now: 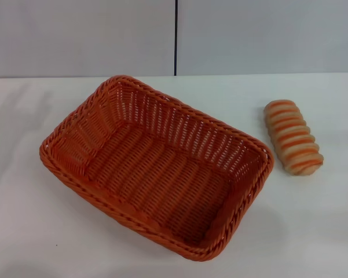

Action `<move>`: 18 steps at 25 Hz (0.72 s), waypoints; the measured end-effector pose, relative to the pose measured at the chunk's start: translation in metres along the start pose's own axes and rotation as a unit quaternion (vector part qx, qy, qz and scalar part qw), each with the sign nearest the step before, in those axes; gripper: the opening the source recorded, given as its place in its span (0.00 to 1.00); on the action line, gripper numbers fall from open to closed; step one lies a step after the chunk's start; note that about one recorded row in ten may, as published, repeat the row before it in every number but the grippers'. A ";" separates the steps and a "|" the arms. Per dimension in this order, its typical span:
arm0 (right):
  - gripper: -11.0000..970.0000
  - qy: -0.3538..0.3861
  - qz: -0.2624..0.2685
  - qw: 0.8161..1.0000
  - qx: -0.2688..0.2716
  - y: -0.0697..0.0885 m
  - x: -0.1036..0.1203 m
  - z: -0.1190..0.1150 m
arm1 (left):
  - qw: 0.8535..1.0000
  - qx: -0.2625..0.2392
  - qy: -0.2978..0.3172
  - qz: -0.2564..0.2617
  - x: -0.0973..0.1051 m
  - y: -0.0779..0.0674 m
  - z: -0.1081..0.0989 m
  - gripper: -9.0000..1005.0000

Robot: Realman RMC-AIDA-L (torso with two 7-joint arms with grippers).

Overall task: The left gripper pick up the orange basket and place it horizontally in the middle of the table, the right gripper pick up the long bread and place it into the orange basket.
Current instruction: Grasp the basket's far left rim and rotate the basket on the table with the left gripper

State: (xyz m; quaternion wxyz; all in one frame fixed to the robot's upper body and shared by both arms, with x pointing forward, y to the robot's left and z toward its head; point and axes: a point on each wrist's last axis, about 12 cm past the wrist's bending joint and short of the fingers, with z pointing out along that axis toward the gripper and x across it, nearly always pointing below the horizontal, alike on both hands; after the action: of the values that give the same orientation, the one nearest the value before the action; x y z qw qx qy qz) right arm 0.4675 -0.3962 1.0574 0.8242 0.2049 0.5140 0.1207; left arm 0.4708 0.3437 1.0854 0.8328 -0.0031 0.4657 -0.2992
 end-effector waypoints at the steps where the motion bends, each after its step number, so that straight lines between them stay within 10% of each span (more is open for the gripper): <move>1: 0.86 0.002 0.002 1.000 -0.002 0.000 0.000 0.000 | 1.000 0.000 0.000 0.000 0.000 0.000 0.000 0.61; 11: 0.86 0.016 0.018 1.000 -0.012 0.004 0.005 0.000 | 0.971 0.150 0.179 -0.044 -0.044 0.027 0.068 0.61; 15: 0.86 0.021 0.018 1.000 -0.005 0.003 0.006 -0.003 | 0.941 0.199 0.270 -0.048 -0.050 0.020 0.099 0.60; 18: 0.86 0.023 0.019 1.000 -0.001 0.002 0.006 -0.005 | 0.892 0.231 0.387 -0.024 -0.045 0.008 0.129 0.60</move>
State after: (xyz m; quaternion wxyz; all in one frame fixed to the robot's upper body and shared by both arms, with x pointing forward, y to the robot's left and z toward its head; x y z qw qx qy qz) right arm 0.4657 -0.3908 1.0511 0.8103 0.2105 0.5283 0.1414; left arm 0.5579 0.3374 1.1909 0.5561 0.2940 0.6690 -0.3959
